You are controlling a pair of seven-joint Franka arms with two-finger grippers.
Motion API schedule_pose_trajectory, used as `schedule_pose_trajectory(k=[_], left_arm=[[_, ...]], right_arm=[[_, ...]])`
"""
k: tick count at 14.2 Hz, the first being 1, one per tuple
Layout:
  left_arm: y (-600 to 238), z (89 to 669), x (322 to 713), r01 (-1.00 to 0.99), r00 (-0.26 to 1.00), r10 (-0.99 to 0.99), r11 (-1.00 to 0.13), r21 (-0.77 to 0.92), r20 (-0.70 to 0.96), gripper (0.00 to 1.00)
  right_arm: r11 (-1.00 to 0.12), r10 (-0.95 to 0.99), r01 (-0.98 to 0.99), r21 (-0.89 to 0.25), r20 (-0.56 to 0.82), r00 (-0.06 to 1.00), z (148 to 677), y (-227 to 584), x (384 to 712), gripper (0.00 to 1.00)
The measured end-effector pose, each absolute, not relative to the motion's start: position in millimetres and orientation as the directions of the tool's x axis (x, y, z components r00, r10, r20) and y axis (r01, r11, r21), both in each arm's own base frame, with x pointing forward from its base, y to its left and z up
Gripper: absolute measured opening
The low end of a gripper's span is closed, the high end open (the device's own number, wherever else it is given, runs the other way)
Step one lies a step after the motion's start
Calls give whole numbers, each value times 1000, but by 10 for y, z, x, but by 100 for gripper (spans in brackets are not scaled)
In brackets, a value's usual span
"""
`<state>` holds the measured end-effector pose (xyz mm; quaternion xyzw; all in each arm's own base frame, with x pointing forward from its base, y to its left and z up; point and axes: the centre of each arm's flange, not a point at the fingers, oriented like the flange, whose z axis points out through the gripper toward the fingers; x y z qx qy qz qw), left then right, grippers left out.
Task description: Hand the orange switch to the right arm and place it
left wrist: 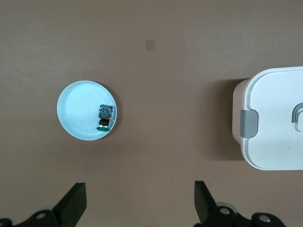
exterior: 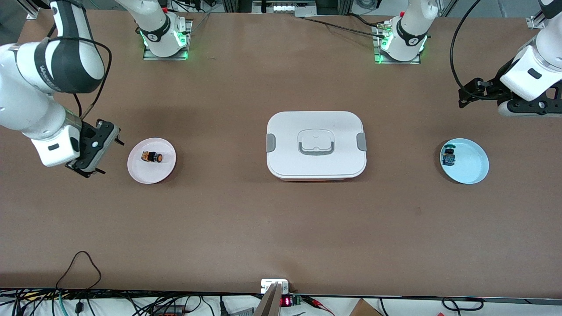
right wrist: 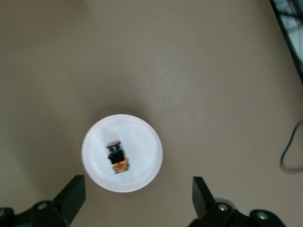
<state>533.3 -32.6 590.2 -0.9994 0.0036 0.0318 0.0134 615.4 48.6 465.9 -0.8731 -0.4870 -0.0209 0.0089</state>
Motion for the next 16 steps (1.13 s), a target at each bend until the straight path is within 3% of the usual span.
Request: schedule_pose_trajectory(k=[3, 6, 10, 16], left_arm=[[-326, 5902, 5333, -8, 998, -6, -1000, -27, -64, 100], [-326, 5902, 5333, -8, 998, -6, -1000, -27, -64, 100], [-326, 5902, 5333, -8, 998, -6, -1000, -27, -64, 100], [-294, 5893, 5324, -2, 997, 0, -1000, -27, -74, 100]], right_arm=[[-792, 610, 607, -67, -29, 792, 4750, 530, 5972, 100], [-937, 345, 336, -96, -109, 932, 4724, 607, 5870, 100], [-989, 138, 127, -69, -185, 973, 4908, 637, 5791, 100], [-1000, -15, -17, -21, -64, 998, 5679, -238, 5910, 100]])
